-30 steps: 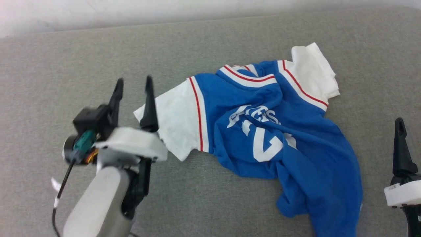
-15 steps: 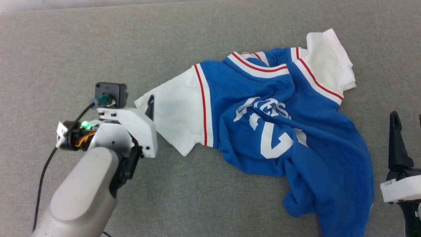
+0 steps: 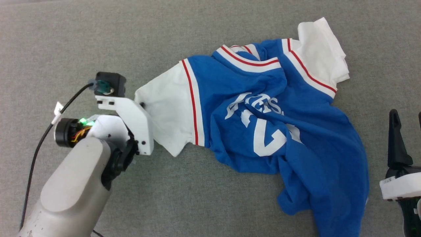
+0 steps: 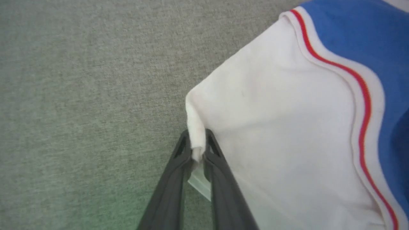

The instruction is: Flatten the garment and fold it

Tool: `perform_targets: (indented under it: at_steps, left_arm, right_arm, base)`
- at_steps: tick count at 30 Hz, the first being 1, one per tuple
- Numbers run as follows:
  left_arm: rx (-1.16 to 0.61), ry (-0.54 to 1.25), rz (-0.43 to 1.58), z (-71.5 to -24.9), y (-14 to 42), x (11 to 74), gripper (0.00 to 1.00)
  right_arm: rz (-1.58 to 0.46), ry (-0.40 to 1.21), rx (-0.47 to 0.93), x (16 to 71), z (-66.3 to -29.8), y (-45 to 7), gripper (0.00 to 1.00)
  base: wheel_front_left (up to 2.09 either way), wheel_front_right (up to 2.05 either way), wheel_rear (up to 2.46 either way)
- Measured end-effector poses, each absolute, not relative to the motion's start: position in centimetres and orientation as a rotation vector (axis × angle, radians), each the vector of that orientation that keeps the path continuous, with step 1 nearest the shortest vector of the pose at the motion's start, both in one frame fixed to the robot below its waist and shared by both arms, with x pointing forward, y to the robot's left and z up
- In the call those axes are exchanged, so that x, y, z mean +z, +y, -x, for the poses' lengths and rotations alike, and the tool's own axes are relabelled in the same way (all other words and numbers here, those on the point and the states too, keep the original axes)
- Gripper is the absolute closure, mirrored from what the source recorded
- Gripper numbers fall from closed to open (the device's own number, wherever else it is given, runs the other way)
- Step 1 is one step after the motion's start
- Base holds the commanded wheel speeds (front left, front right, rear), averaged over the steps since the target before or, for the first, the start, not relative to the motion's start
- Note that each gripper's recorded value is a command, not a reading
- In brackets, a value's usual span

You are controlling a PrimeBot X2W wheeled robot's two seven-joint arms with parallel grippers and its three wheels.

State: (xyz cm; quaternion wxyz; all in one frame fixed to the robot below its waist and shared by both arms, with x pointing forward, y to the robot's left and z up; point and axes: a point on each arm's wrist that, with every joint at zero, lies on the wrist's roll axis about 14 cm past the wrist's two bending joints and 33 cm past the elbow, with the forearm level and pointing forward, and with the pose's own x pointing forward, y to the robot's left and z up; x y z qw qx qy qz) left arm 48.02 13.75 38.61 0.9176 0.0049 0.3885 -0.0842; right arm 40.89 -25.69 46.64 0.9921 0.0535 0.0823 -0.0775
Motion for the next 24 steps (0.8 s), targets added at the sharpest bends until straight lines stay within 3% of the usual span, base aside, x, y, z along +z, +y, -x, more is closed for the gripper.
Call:
perform_targets:
  at_steps: [6, 12, 18, 24]
  left_arm:
    - [-0.191, 0.809, 0.006, -47.4, 13.5, 38.9, 1.00]
    - [-0.152, 0.691, 0.066, -47.4, 13.6, 40.1, 1.00]
    - [-0.106, 0.457, 0.325, -47.4, 12.8, 45.1, 1.00]
    - [0.072, 0.392, 0.481, -42.7, 16.7, 46.0, 1.00]
  right_arm:
    - [-0.109, 0.155, -0.152, 47.0, -40.9, -25.6, 0.00]
    - [-0.115, 0.138, -0.140, 47.6, -40.9, -25.2, 0.00]
    - [-0.117, 0.109, -0.136, 48.8, -40.5, -25.1, 0.00]
    - [-0.120, 0.099, -0.139, 49.3, -39.7, -25.3, 0.00]
  base:
    - [0.00, 0.00, 0.00]
    - [0.00, 0.00, 0.00]
    - [0.00, 0.00, 0.00]
    - [0.00, 0.00, 0.00]
